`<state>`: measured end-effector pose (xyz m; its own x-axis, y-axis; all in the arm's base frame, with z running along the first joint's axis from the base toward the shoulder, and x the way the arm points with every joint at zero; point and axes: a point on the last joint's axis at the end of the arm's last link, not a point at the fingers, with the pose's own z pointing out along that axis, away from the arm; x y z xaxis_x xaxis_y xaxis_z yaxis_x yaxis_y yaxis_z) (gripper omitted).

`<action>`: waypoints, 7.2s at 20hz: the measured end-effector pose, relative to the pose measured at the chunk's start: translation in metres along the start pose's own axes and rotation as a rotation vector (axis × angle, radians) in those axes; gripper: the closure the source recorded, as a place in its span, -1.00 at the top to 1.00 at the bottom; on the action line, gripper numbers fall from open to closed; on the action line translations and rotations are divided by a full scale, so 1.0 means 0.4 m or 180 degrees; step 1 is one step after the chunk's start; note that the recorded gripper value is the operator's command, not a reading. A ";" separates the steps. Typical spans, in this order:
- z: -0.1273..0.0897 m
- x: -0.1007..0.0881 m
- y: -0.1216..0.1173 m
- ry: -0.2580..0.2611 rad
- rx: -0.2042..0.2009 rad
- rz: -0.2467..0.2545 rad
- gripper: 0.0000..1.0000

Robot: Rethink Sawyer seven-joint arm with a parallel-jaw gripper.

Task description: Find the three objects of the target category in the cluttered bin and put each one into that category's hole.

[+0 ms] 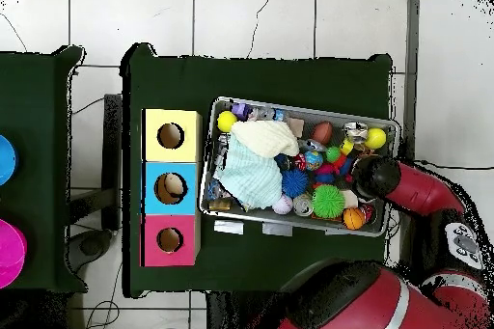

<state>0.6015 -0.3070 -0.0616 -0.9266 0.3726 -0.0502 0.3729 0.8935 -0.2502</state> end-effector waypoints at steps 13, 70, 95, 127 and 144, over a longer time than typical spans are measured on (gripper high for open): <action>0.001 -0.016 0.011 0.0030 0.0101 -0.0006 1.00; -0.453 -0.199 -0.008 0.0126 -0.0801 0.0695 -1.00; -0.666 -0.033 0.362 0.0386 -0.0829 0.0388 -1.00; -0.235 -0.006 0.306 -0.0274 -0.0531 0.1166 1.00; -0.236 -0.052 0.247 -0.0380 -0.0451 0.1223 1.00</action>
<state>0.6621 -0.2027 0.0061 -0.7150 0.6611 -0.2275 0.6875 0.7240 -0.0564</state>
